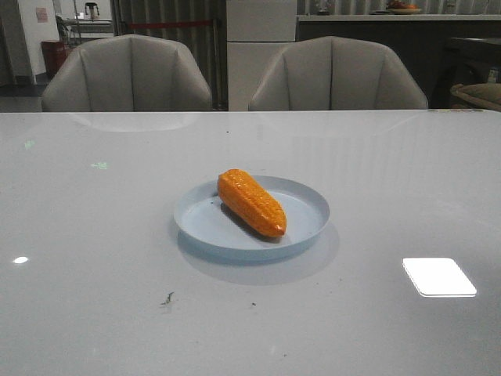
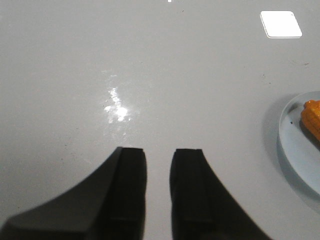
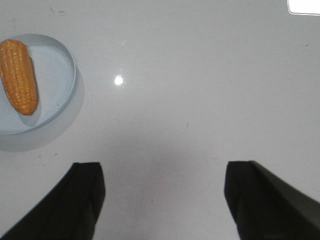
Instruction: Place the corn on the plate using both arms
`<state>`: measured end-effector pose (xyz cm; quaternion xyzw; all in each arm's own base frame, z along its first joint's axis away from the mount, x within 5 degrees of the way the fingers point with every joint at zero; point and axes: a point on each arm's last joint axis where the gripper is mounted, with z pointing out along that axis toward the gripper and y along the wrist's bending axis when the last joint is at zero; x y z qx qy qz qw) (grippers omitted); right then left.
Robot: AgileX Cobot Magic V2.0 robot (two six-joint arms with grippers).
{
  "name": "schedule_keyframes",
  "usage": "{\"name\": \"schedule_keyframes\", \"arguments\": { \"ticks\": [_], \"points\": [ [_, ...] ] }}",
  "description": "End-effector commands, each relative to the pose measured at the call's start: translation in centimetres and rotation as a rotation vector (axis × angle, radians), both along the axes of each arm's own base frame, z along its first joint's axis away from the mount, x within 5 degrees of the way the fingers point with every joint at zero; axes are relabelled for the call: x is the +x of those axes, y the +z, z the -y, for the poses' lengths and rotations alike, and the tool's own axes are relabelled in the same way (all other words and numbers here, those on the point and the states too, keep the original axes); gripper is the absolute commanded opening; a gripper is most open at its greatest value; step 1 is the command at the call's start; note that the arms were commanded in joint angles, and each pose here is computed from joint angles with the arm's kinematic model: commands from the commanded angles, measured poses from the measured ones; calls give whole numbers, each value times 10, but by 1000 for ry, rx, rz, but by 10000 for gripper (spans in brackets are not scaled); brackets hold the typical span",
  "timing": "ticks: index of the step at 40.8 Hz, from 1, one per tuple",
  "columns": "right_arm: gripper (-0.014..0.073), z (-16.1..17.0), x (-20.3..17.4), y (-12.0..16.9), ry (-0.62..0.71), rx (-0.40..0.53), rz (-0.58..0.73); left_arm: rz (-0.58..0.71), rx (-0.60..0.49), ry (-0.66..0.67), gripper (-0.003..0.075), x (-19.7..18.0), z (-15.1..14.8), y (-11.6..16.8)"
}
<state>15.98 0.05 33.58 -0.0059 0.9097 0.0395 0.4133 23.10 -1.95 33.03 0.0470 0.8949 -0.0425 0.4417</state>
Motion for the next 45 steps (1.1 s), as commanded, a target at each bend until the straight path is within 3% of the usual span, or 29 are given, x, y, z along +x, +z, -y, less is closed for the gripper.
{"name": "schedule_keyframes", "arguments": {
  "ticks": [1,27,35,45],
  "points": [
    [602,1,3,12,-9,-8,82,107,-20,7,106,2,1,17],
    [602,1,3,12,-9,-8,82,116,-14,0,94,-5,2,19],
    [602,1,3,12,-9,-8,82,283,25,3,94,-43,-3,28],
    [602,1,3,12,-9,-8,82,618,44,32,93,-114,-11,-4]
  ]
}}
